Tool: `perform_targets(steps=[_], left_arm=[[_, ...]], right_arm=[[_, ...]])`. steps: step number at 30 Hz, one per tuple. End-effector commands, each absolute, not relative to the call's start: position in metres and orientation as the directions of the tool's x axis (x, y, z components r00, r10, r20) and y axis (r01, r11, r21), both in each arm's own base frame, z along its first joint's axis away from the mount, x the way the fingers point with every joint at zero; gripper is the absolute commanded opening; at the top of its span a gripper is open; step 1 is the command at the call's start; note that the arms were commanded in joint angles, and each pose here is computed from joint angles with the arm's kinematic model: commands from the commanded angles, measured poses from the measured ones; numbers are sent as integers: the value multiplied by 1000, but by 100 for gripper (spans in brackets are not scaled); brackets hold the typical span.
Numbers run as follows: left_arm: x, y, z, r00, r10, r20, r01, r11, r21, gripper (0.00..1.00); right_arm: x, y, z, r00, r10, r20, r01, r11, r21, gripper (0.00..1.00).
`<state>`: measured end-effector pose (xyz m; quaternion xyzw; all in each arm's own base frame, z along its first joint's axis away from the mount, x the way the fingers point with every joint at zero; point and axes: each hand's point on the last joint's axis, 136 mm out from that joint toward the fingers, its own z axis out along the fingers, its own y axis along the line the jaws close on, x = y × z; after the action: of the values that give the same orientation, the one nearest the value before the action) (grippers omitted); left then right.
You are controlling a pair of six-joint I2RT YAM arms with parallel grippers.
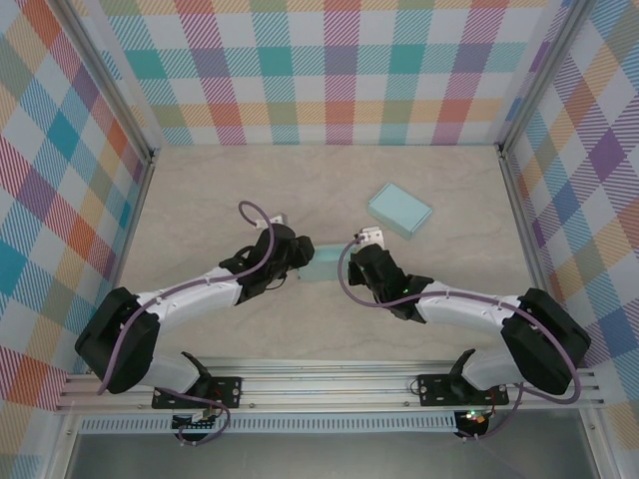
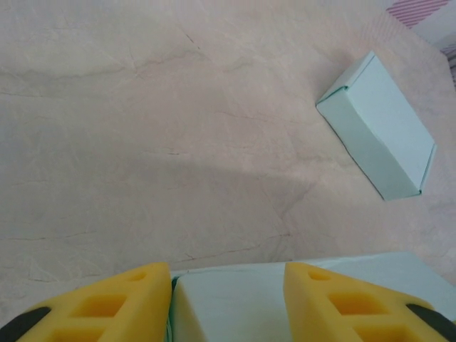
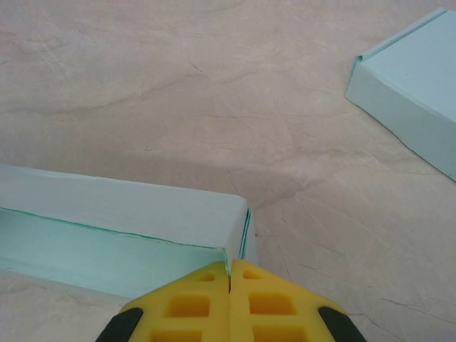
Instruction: Fold the paper box
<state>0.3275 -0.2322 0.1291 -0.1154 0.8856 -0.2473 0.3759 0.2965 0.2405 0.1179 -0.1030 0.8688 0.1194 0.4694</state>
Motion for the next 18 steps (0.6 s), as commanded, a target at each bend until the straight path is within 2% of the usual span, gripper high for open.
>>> perform_targets(steps=[1, 6, 18], left_arm=[[318, -218, 98, -707, -396, -586, -75, 866, -494, 43], [312, -214, 75, -699, -406, -589, -98, 870, -483, 29], [298, -203, 40, -662, -386, -642, -138, 905, -402, 15]], right_arm=[[283, 234, 80, -625, -156, -765, -297, 954, 48, 0], [283, 234, 80, -638, -137, -757, -282, 957, 64, 1], [264, 231, 127, -688, -3, -726, -242, 944, 225, 50]])
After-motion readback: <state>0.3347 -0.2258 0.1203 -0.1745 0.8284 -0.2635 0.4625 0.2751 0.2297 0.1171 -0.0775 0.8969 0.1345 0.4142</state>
